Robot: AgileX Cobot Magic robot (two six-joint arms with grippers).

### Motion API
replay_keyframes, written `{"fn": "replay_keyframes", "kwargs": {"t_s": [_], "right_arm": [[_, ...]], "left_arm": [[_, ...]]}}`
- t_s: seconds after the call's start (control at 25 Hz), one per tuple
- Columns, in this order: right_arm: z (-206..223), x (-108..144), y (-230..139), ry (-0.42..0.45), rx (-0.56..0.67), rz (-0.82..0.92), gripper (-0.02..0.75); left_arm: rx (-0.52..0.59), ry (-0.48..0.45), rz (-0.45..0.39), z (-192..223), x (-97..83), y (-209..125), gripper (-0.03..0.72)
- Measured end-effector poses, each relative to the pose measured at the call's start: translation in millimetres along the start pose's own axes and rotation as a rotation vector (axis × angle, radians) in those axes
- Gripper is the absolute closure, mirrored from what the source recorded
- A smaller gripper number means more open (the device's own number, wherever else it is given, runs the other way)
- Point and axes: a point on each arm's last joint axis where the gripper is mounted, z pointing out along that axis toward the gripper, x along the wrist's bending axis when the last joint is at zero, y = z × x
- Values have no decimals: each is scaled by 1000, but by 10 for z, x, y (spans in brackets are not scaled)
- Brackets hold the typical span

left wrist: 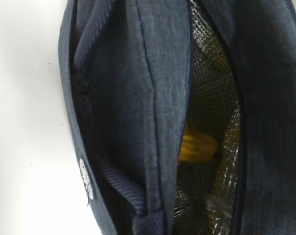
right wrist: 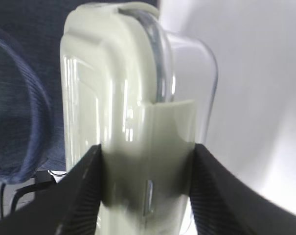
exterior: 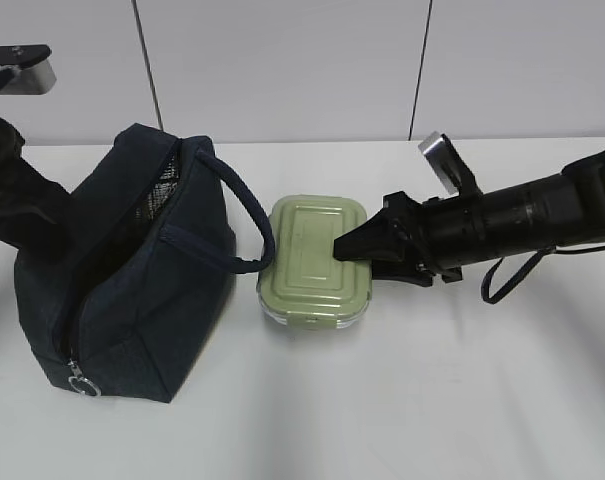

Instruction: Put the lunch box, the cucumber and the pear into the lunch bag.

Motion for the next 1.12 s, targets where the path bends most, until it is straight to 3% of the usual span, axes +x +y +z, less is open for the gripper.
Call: {"fn": "replay_keyframes", "kwargs": {"t_s": [0.28, 0.72, 0.84, 1.0, 1.12], "right_arm": [[-260, 335, 125, -63, -15, -203, 364], [-759, 1372, 833, -5, -217, -511, 365], [-830, 1490, 913, -46, -185, -555, 365], [-860, 1450, 903, -145, -103, -562, 365], [-804, 1491, 875, -136, -90, -561, 366]], "left_arm": [[2, 6, 4, 0, 5, -1, 686], [3, 6, 4, 0, 5, -2, 686], [3, 6, 4, 0, 6, -2, 686], [3, 6, 4, 0, 6, -3, 686], [3, 6, 4, 0, 6, -3, 686]]}}
